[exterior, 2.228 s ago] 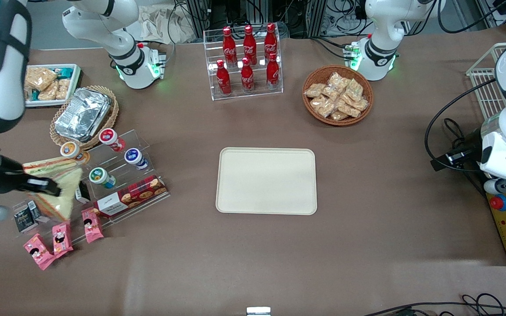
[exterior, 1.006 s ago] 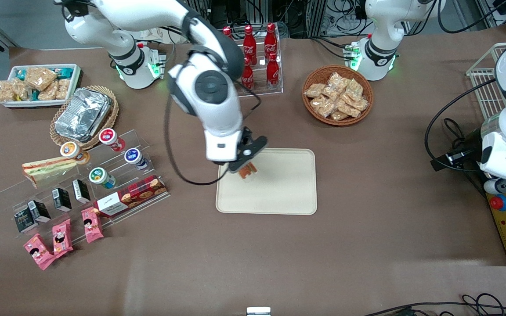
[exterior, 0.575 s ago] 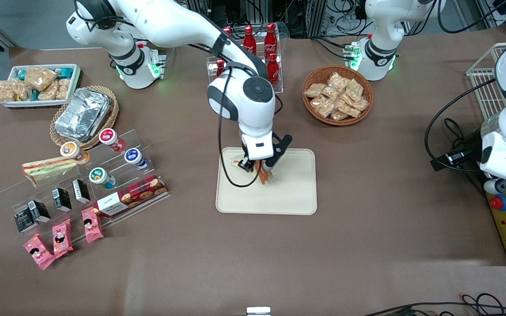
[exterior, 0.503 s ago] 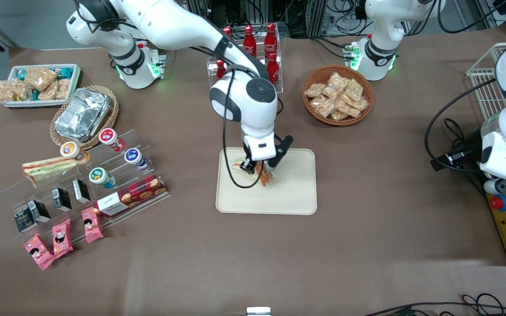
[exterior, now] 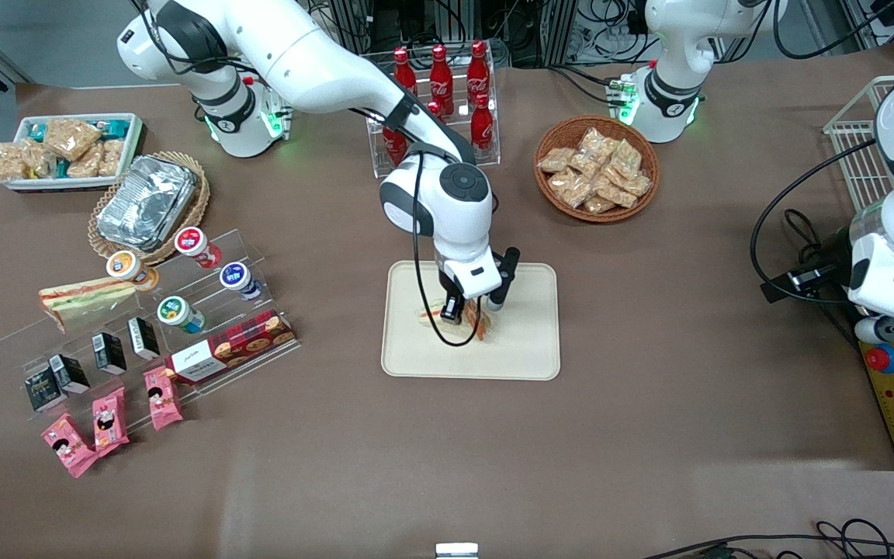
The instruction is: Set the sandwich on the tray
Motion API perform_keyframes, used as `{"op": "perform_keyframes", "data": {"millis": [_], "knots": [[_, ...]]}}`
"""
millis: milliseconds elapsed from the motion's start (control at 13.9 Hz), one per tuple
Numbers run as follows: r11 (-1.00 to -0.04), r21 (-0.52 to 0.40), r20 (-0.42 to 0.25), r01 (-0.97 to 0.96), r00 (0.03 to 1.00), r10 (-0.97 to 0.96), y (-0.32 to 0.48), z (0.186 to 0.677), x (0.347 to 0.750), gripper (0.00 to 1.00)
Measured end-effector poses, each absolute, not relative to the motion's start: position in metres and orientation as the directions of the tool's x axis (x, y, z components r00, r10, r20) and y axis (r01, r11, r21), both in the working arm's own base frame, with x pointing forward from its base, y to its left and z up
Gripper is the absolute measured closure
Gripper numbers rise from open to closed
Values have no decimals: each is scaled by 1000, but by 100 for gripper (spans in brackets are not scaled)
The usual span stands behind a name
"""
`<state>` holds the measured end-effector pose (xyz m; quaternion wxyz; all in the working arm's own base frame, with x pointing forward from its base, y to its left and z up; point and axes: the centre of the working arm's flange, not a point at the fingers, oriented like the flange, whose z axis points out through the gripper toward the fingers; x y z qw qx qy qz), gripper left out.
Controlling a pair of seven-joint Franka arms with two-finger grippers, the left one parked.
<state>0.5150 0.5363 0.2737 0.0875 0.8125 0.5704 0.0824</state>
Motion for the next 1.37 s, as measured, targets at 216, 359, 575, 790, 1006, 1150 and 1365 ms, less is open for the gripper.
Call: {"op": "perform_keyframes", "data": {"millis": [216, 359, 575, 790, 1006, 1150, 1365], "knots": [[-315, 239, 27, 919, 318, 948, 528, 253, 525, 60], [-312, 242, 32, 919, 314, 949, 525, 241, 529, 58], [-301, 256, 41, 919, 301, 953, 526, 236, 531, 44], [-300, 266, 58, 916, 295, 954, 529, 245, 531, 15], [-378, 225, 33, 898, 380, 924, 523, 273, 530, 0], [-490, 168, 12, 855, 495, 869, 517, 305, 524, 0], [-587, 145, -7, 797, 594, 804, 507, 355, 515, 0]]}}
